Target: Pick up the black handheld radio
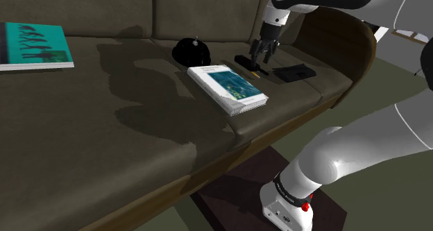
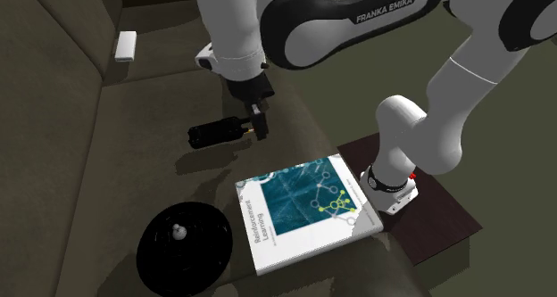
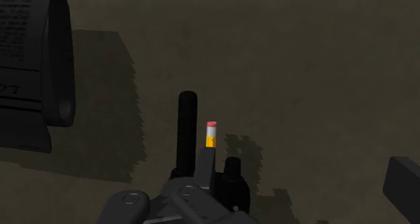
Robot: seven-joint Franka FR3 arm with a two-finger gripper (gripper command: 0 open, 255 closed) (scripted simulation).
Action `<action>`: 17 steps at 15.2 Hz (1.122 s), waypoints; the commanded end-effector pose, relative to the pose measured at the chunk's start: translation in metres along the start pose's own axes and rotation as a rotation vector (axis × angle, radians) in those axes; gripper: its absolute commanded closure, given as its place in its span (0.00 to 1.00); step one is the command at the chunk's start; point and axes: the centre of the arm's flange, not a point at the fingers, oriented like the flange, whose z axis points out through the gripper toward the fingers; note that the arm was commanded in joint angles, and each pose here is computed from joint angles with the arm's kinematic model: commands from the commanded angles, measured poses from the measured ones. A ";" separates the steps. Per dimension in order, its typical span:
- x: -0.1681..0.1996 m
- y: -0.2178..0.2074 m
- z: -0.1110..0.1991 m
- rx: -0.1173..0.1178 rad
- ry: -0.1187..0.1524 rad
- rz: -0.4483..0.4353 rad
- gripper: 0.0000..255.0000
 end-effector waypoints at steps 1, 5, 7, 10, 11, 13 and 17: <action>0.022 0.014 0.001 -0.007 0.000 0.006 0.00; 0.060 0.048 0.002 -0.019 0.000 0.018 0.00; 0.064 0.051 0.007 -0.020 -0.001 0.019 0.00; 0.066 0.051 0.023 -0.020 -0.001 0.019 0.00; 0.066 0.051 0.028 -0.020 -0.001 0.019 0.00; 0.068 0.050 0.042 -0.020 -0.001 0.019 0.00; 0.068 0.051 0.042 -0.020 0.000 0.019 1.00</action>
